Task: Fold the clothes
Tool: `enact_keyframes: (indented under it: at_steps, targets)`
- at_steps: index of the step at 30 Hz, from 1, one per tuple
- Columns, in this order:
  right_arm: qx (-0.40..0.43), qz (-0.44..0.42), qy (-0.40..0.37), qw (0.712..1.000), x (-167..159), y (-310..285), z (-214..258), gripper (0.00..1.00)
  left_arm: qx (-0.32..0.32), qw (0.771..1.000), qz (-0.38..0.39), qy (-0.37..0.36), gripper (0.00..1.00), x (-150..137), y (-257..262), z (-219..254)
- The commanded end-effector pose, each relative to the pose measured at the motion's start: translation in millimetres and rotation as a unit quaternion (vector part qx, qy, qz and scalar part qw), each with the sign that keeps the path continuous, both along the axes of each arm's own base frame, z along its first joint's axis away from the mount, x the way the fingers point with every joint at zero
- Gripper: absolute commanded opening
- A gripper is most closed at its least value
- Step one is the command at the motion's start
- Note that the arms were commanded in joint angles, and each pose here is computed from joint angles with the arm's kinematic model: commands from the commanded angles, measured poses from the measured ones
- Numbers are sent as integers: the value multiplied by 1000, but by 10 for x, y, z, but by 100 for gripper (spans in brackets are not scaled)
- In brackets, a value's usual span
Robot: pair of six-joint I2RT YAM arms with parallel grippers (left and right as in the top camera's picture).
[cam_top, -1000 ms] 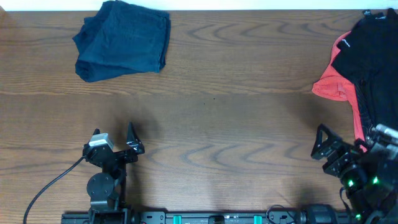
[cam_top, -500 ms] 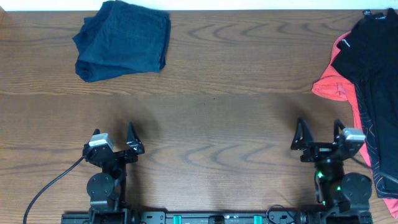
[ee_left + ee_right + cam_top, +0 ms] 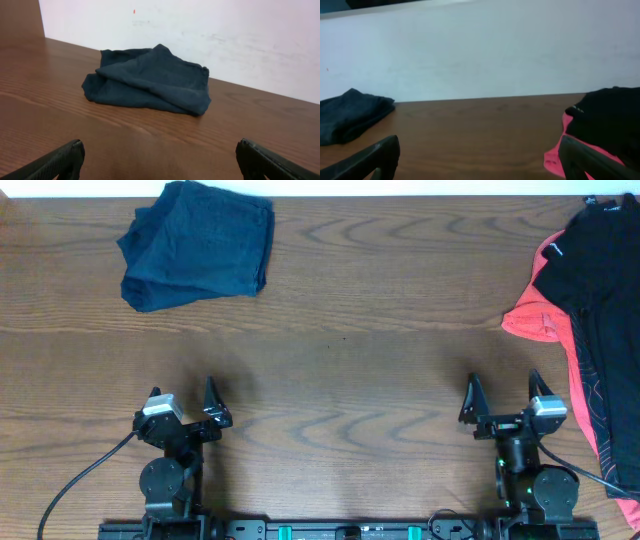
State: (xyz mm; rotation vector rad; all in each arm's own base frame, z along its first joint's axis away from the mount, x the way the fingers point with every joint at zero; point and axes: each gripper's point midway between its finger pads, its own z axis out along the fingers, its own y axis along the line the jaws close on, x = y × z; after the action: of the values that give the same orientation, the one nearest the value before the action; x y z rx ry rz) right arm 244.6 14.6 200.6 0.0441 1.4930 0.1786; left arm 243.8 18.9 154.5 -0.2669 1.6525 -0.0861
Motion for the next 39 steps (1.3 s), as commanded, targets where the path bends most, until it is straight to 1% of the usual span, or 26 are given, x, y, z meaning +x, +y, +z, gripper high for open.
enact_keyframes:
  at_steps: [1, 7, 11, 12, 39]
  targets:
    - [-12, -14, 4, 1000, 14, -52, -82, 99, 5, 1000, 6, 27, 98, -11, 23, -178]
    - [-41, -19, 12, 999, 18, -69, -134, 99, 5, 1000, 6, 27, 98, -11, 23, -178]
    - [-67, -17, 69, 995, 15, -70, -420, 99, 5, 1000, 6, 27, 98, -11, 23, -178]
    - [-67, -17, 72, 995, 14, -68, -436, 99, 5, 1000, 6, 27, 98, -11, 23, -178]
    - [-68, -16, 70, 995, 15, -64, -429, 99, 5, 1000, 6, 27, 98, -11, 23, -178]
